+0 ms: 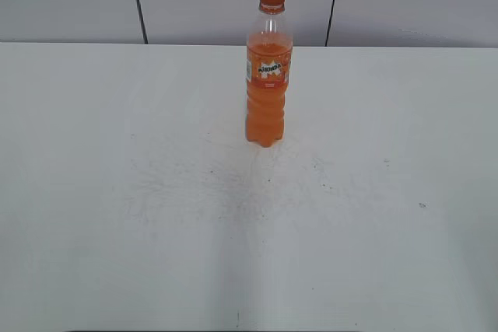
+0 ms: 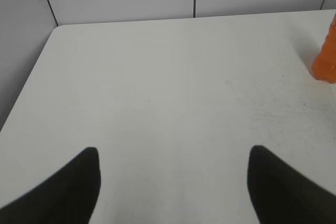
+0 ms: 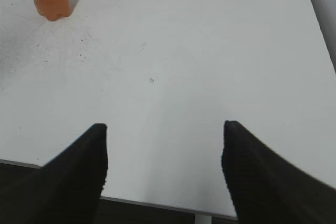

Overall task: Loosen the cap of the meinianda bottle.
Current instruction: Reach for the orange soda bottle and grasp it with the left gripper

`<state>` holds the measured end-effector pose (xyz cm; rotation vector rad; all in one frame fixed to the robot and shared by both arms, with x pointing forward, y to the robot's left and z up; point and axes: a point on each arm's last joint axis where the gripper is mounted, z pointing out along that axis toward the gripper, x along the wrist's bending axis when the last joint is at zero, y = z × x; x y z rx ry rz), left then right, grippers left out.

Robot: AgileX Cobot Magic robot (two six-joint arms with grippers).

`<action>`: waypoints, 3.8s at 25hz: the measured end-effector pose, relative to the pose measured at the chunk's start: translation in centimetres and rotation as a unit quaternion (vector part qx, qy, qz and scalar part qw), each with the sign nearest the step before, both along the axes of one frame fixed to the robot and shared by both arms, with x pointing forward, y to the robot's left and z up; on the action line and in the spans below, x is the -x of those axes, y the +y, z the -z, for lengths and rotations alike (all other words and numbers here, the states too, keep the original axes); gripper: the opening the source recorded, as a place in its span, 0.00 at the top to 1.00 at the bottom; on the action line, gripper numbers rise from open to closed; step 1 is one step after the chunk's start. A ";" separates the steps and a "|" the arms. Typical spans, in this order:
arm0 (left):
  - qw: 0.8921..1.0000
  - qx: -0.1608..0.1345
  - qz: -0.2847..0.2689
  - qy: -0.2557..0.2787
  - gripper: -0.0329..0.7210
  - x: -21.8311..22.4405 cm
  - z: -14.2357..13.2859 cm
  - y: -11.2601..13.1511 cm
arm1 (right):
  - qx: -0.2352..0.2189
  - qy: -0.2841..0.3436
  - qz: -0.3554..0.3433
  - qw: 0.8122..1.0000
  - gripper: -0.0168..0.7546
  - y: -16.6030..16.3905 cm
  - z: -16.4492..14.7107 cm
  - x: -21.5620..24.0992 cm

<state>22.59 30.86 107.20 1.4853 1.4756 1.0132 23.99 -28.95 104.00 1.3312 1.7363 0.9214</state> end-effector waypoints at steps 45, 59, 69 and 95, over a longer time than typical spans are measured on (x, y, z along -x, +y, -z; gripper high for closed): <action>0.988 0.004 0.104 -0.111 0.26 -26.8 0.9 -5.5 | 0.000 0.000 0.000 1.000 0.31 0.0 0.0 0.0; 0.921 0.056 0.374 -0.095 0.26 -31.4 8.6 -7.6 | 0.000 0.000 0.000 1.000 0.31 0.0 0.0 0.0; 0.843 0.057 0.526 -0.099 0.21 -38.0 13.2 -10.3 | 0.000 0.000 0.000 1.000 0.31 0.0 0.0 0.0; 0.752 0.137 0.637 -0.103 0.17 -45.8 18.0 -23.5 | 0.000 0.000 0.000 1.000 0.31 0.0 0.0 0.0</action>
